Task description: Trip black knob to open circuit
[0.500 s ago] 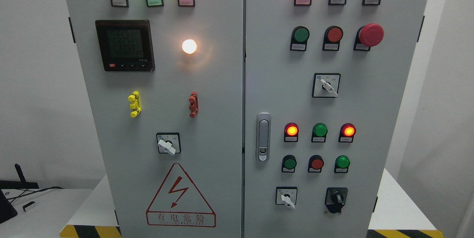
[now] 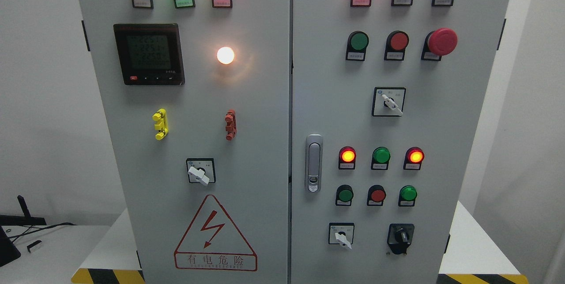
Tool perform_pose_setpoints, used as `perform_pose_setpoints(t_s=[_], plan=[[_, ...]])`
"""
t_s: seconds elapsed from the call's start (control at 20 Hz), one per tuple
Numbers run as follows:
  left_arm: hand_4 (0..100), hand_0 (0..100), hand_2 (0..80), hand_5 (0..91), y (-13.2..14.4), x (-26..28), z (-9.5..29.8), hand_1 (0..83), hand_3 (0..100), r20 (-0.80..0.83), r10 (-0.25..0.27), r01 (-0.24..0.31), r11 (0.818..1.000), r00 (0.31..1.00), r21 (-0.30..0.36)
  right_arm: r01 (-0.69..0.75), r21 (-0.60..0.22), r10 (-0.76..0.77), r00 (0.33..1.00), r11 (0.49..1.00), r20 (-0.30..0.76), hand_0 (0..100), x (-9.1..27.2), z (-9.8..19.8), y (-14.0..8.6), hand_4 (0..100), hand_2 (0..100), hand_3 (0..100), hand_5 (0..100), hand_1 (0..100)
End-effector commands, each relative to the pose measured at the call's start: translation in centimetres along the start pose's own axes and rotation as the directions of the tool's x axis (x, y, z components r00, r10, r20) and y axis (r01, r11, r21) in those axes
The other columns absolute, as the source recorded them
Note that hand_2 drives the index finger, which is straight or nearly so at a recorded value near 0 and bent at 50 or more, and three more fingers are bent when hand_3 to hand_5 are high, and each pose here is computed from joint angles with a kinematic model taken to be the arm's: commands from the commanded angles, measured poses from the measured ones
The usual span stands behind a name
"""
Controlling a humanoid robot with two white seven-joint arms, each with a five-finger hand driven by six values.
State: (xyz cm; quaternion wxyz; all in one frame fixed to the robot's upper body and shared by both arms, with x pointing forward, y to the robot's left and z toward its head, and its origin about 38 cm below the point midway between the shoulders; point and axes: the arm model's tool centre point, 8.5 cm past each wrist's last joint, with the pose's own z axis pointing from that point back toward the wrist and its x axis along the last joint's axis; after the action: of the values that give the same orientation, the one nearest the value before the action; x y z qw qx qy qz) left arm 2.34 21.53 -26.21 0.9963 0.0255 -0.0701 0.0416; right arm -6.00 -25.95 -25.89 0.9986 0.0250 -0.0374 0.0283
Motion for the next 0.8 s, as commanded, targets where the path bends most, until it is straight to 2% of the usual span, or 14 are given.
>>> perform_pose_setpoints(t_s=[0.0, 0.05, 0.15, 0.25, 0.35, 0.4, 0.5, 0.6, 0.75], plan=[[0, 12, 0.0, 0.0, 0.0, 0.0, 0.0, 38.9, 0, 0.001, -0.03, 0.03, 1.0, 1.0, -0.005, 0.019, 0.009, -0.02, 0.998, 1.0, 0.065, 5, 1.1, 0.0, 0.6, 8, 3, 16, 7, 23], [0, 12, 0.0, 0.0, 0.0, 0.0, 0.0, 38.9, 0, 0.001, -0.03, 0.03, 1.0, 1.0, -0.005, 0.016, 0.03, -0.019, 0.995, 0.999, 0.096, 6, 1.3, 0.2, 0.5, 9, 4, 17, 8, 23], [0, 12, 0.0, 0.0, 0.0, 0.0, 0.0, 38.9, 0, 0.001, -0.03, 0.03, 1.0, 1.0, -0.005, 0.033, 0.092, -0.053, 0.974, 0.995, 0.221, 6, 2.8, 1.2, 0.3, 11, 5, 18, 10, 25], [0, 12, 0.0, 0.0, 0.0, 0.0, 0.0, 38.9, 0, 0.001, -0.03, 0.03, 1.0, 1.0, -0.005, 0.065, 0.098, -0.095, 0.932, 0.993, 0.35, 6, 3.6, 3.1, -0.9, 14, 6, 20, 13, 27], [0, 12, 0.0, 0.0, 0.0, 0.0, 0.0, 38.9, 0, 0.001, -0.03, 0.03, 1.0, 1.0, -0.005, 0.08, 0.077, -0.106, 0.885, 0.994, 0.454, 6, 4.3, 5.3, -2.8, 19, 8, 25, 17, 35], [0, 12, 0.0, 0.0, 0.0, 0.0, 0.0, 38.9, 0, 0.001, -0.03, 0.03, 1.0, 1.0, -0.005, 0.086, 0.071, -0.111, 0.852, 0.994, 0.511, 6, 4.7, 6.6, -3.7, 20, 9, 26, 18, 36], [0, 12, 0.0, 0.0, 0.0, 0.0, 0.0, 38.9, 0, 0.001, -0.03, 0.03, 1.0, 1.0, -0.005, 0.074, 0.075, -0.104, 0.784, 0.994, 0.612, 8, 5.5, 9.3, -4.8, 29, 12, 35, 24, 42], [0, 12, 0.0, 0.0, 0.0, 0.0, 0.0, 38.9, 0, 0.001, -0.03, 0.03, 1.0, 1.0, -0.005, 0.057, 0.062, -0.084, 0.714, 0.996, 0.695, 9, 6.3, 12.7, -6.0, 34, 14, 41, 27, 45], [0, 12, 0.0, 0.0, 0.0, 0.0, 0.0, 38.9, 0, 0.001, -0.03, 0.03, 1.0, 1.0, -0.005, 0.051, 0.042, -0.064, 0.589, 0.998, 0.806, 12, 8.2, 18.2, -7.4, 35, 15, 42, 28, 46]])
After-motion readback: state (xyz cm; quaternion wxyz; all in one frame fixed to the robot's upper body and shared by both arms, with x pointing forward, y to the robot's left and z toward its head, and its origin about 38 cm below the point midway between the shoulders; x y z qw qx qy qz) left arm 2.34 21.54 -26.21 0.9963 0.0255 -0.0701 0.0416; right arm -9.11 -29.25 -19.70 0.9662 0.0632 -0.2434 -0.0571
